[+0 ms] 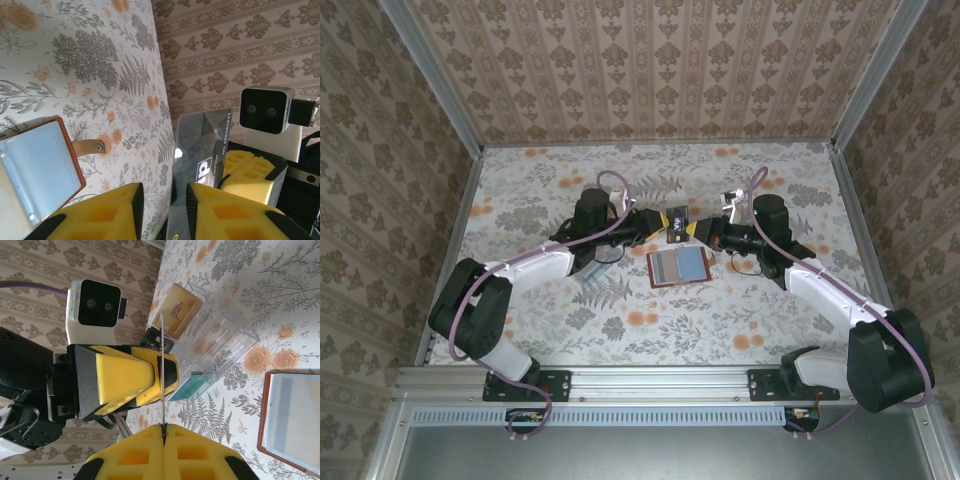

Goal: Take the credit cards out of the card holder

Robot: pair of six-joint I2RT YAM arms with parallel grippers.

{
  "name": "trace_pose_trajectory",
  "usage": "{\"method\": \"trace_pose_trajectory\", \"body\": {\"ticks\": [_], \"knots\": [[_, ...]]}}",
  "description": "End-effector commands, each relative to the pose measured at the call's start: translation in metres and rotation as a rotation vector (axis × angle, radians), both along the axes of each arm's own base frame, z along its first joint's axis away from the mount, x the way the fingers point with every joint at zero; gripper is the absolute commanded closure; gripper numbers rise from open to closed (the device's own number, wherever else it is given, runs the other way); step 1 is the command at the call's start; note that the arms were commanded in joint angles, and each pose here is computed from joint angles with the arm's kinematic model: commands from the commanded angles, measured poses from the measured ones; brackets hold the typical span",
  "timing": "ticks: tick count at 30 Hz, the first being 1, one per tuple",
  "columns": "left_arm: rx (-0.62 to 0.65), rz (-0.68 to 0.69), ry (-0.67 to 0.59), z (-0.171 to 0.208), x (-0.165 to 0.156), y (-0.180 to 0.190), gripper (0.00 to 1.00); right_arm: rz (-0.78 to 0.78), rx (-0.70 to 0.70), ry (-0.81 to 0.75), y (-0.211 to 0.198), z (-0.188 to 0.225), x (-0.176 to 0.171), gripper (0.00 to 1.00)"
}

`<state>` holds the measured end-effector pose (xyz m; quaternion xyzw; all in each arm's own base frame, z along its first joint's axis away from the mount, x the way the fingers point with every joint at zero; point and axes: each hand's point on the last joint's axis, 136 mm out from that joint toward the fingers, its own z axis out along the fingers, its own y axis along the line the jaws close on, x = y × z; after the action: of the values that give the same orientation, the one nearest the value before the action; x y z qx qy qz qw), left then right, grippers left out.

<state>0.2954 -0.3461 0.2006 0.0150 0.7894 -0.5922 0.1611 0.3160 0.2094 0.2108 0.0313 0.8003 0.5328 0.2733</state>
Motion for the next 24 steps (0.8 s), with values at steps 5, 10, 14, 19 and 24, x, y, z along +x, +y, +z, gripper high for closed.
{"method": "trace_pose_trajectory", "body": {"ticks": [5, 10, 14, 19, 24], "knots": [[-0.078, -0.055, -0.052, 0.020, -0.008, -0.008, 0.81, 0.038, 0.039, -0.013, 0.005, 0.008, 0.000, 1.00], [-0.095, -0.074, -0.069, 0.027, -0.011, -0.012, 0.88, 0.041, 0.043, -0.010, 0.006, 0.006, 0.000, 1.00], [-0.101, -0.082, -0.077, 0.030, -0.012, -0.013, 1.00, 0.039, 0.037, -0.009, 0.005, 0.005, 0.000, 1.00], [-0.066, -0.083, -0.090, 0.030, -0.014, -0.008, 1.00, 0.034, -0.011, 0.000, 0.002, -0.002, -0.002, 0.54], [0.092, -0.099, -0.131, 0.023, -0.020, 0.009, 1.00, 0.015, -0.070, -0.004, -0.004, -0.005, -0.003, 0.11]]}}
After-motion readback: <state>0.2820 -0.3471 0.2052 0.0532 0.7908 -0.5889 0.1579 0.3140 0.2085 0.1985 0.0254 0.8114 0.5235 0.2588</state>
